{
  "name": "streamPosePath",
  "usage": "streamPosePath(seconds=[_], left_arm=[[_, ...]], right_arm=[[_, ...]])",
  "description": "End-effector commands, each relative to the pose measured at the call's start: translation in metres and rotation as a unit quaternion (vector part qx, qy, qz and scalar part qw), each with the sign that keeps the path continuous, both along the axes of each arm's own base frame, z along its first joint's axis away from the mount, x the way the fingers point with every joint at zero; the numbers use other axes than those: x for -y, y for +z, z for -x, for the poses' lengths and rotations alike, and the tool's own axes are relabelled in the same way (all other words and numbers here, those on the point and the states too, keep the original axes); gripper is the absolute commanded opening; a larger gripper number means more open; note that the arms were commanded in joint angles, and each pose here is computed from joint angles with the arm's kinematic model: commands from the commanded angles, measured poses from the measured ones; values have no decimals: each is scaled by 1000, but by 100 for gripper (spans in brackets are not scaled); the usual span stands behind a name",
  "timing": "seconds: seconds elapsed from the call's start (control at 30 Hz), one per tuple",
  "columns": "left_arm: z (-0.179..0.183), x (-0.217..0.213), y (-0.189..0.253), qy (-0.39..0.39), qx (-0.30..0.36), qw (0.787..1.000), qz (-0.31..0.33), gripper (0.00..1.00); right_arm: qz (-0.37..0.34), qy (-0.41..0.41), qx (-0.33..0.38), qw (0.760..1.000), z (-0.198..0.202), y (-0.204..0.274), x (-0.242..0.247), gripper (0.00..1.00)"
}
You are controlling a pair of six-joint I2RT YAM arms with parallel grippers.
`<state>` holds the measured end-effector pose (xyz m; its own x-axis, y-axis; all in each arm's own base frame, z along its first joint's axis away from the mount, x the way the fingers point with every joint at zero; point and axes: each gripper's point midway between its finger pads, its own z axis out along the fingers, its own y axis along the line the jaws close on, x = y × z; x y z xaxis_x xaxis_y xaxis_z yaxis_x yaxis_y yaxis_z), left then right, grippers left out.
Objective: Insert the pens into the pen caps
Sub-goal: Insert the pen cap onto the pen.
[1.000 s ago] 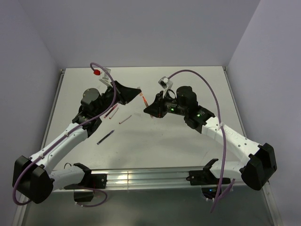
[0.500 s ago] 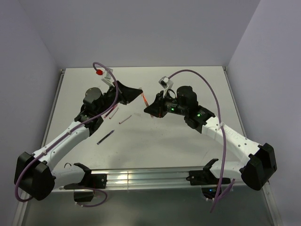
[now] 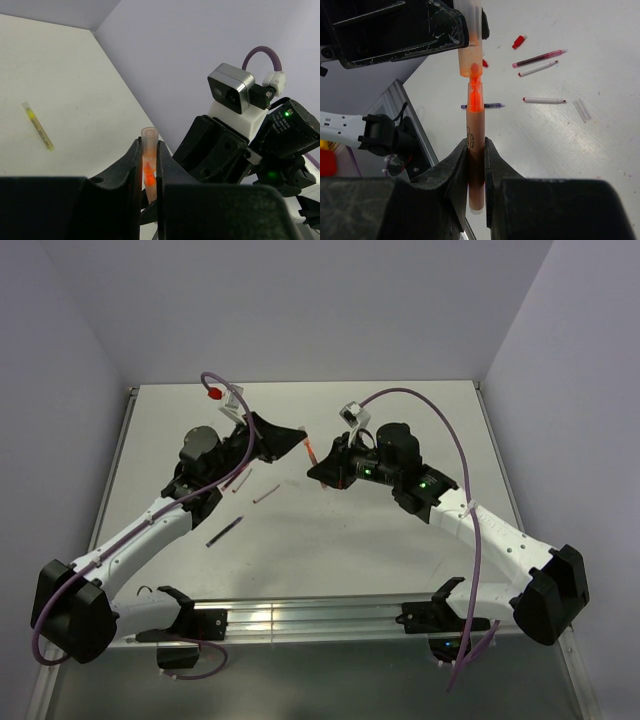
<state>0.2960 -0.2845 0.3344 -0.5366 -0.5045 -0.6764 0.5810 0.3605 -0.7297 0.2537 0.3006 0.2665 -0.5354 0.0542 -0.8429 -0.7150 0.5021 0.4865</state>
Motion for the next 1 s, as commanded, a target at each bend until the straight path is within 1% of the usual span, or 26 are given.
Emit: streamPosePath(seconds=[0.0, 0.2, 0.47, 0.7, 0.83, 0.97], left_arm=[[13, 14, 7, -34, 10, 999, 9, 0], [21, 25, 0, -42, 1, 999, 2, 0], [36, 29, 5, -62, 2, 998, 5, 0], [45, 30, -6, -66, -3, 998, -6, 0], [46, 30, -11, -58, -6, 998, -15, 0], [40, 28, -17, -38, -7, 999, -31, 0]], right_arm=[[-36, -23, 51, 998, -8, 34, 6, 0], [-38, -33, 54, 997, -11, 36, 9, 0], [-41, -46, 61, 996, -13, 38, 12, 0], [-50, -57, 73, 994, -13, 45, 17, 0], [-55, -58, 77, 994, -11, 49, 18, 0], [-60, -59, 82, 993, -9, 53, 20, 0]])
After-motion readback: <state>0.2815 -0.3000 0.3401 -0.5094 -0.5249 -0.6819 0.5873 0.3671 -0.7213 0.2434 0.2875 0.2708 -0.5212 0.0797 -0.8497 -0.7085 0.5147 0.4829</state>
